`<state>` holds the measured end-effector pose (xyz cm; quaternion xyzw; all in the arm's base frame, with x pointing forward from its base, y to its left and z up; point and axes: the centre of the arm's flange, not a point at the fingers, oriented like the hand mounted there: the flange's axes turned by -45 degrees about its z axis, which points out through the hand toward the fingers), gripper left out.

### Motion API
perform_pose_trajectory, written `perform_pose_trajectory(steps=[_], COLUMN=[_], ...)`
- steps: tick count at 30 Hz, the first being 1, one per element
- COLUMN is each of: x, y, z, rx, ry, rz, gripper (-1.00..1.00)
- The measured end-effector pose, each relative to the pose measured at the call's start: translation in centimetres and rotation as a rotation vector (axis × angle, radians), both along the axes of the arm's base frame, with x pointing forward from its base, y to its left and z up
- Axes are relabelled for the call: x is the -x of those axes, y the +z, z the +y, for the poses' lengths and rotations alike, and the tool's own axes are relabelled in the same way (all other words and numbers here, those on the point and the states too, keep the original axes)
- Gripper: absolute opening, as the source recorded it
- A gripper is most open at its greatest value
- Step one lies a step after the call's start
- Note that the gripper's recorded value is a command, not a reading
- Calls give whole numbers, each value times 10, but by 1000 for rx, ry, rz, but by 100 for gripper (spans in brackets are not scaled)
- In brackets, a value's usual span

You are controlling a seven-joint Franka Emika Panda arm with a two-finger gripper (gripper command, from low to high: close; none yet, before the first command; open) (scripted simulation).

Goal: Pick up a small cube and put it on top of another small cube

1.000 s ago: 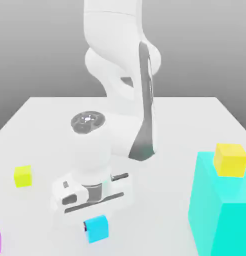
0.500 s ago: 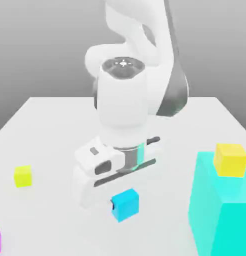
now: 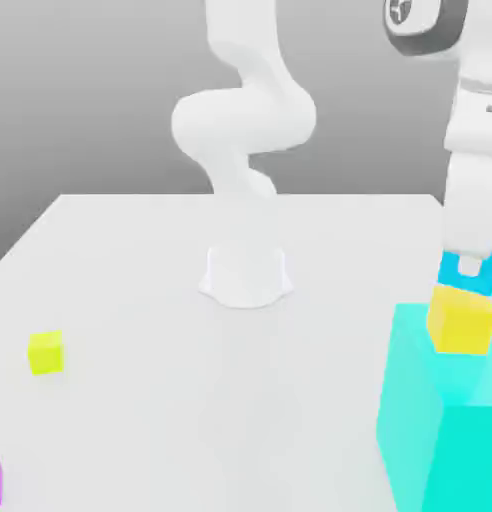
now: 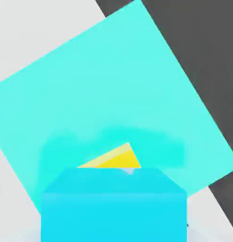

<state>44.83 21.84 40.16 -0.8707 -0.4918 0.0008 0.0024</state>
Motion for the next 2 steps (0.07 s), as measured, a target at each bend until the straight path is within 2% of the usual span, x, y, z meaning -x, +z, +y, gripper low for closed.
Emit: perform_pose_trajectory(steps=[2], x=[0], y=[0], z=[0], rx=[0], ry=[0], rz=[0], gripper=[100])
